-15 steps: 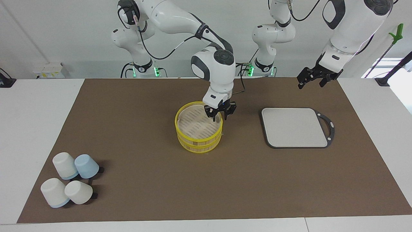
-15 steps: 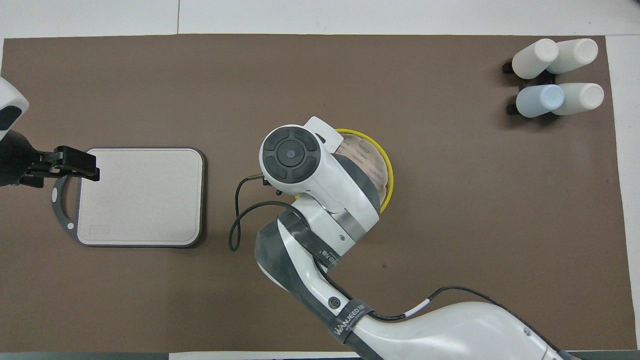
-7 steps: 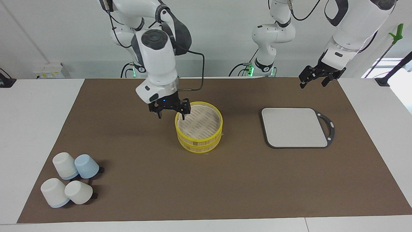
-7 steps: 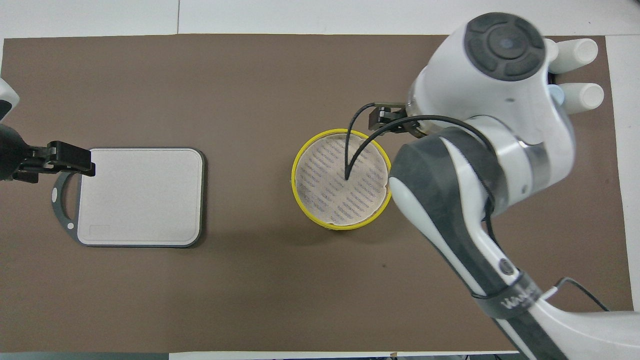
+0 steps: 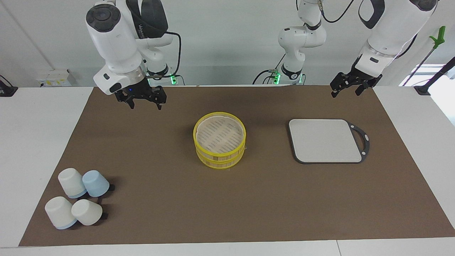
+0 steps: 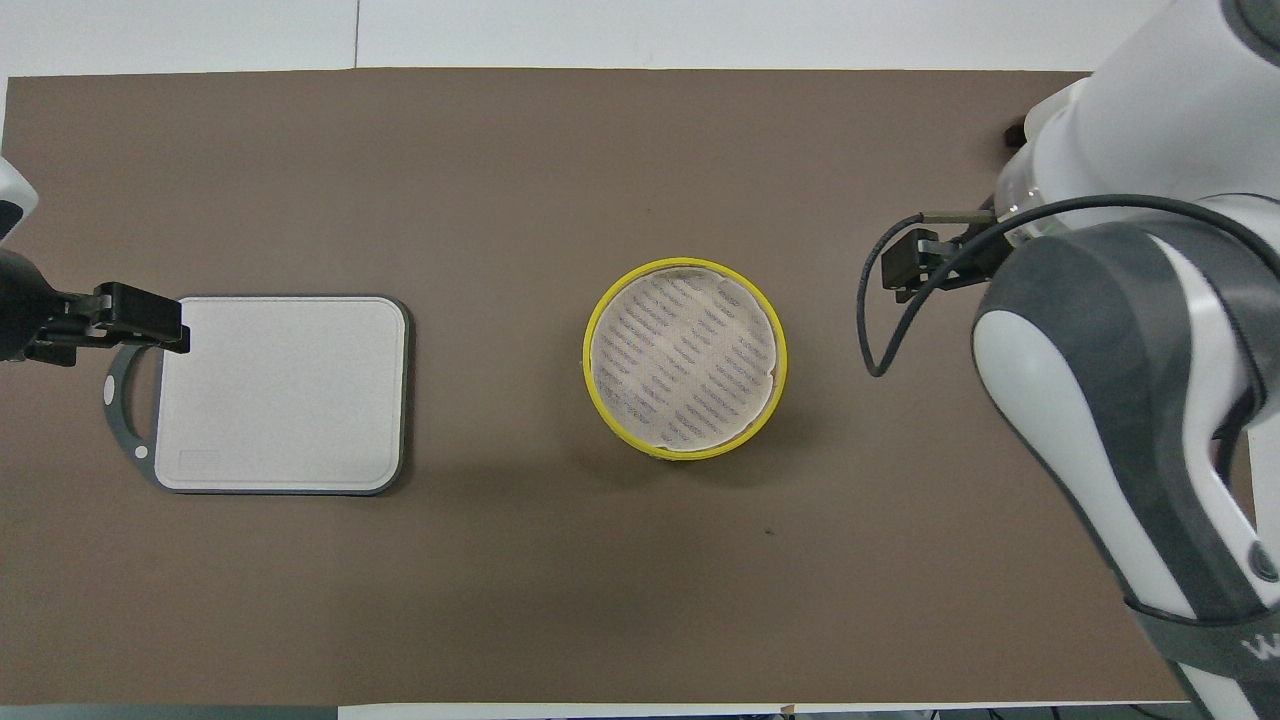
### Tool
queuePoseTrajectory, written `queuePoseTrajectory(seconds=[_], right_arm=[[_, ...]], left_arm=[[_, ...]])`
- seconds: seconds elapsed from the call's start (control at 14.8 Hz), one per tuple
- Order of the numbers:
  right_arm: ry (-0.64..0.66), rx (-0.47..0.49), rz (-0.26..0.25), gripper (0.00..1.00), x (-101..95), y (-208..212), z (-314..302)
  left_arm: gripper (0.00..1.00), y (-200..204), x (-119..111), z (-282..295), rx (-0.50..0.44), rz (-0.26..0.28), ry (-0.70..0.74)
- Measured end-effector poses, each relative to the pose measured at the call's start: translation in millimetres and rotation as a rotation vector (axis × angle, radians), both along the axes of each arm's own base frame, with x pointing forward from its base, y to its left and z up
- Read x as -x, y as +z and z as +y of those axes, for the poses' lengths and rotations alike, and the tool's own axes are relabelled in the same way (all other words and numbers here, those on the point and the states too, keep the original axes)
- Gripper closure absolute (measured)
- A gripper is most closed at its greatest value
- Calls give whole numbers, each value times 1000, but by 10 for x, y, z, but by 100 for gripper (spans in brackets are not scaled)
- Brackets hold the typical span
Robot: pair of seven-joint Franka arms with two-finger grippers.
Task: Place bun in steamer
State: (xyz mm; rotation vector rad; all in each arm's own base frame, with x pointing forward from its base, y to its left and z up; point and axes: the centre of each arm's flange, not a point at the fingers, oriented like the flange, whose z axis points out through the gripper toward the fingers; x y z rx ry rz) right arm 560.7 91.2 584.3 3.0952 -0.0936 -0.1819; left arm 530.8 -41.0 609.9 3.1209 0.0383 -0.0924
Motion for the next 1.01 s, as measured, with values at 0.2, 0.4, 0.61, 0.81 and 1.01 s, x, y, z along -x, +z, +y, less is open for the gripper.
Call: queuePoseTrajectory(seconds=[0.2, 0.4, 0.61, 0.81, 1.01], right_arm=[[15, -3, 13, 0, 108, -7, -294], [14, -7, 38, 0, 140, -109, -545], [-1, -11, 25, 0, 116, -132, -760], [-10, -13, -14, 0, 70, -102, -825], [-9, -13, -43, 0, 38, -78, -824]], left_arm=[[0, 0, 0, -4, 0, 0, -1], [0, 0, 0, -4, 0, 0, -1], [0, 0, 1, -7, 0, 0, -2], [0, 0, 1, -8, 0, 0, -2], [0, 0, 1, -8, 0, 0, -2]])
